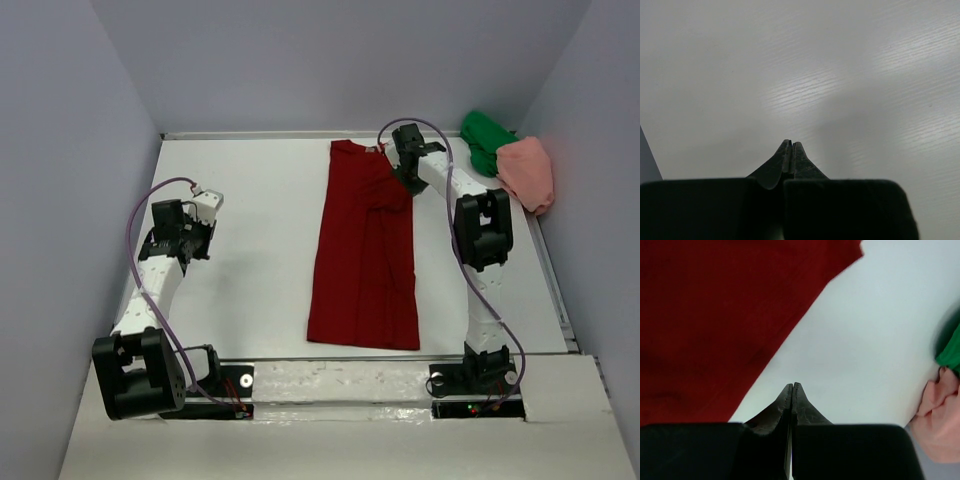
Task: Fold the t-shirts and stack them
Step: Rotate the tshirt 90 degrees
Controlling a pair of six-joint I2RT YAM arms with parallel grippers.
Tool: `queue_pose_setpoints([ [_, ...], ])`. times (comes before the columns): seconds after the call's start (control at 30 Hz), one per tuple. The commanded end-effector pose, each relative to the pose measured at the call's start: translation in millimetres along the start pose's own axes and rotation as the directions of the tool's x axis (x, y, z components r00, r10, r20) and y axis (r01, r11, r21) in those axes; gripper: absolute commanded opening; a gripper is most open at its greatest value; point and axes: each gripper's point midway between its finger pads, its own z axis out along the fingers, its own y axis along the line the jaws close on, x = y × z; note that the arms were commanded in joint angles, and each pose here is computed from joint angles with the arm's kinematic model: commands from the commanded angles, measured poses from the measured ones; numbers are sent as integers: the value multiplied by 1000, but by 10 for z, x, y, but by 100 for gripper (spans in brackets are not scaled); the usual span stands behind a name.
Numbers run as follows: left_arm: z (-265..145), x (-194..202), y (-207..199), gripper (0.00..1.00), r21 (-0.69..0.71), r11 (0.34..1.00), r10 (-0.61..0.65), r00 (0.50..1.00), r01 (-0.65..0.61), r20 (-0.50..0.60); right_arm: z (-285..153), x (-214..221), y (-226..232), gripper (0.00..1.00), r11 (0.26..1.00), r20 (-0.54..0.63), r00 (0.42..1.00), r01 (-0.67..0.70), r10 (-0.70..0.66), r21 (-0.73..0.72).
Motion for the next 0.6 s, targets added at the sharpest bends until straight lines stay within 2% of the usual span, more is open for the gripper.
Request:
queue_pose_setpoints([
  [0.0,-9,-47,50,0,-18,1000,5,1000,-5,13,-85,-472,-272,0,999,131,991,-45,43,16],
  [0.23,28,-16,56,0,-18,1000,-1,1000,0,-6,14,-495,-107,0,994,124,990,-50,61,-95],
  [0.57,75,20,34,0,-3,1000,-3,1000,3,-22,115,-275,223,0,976,74,997,-17,34,-216],
])
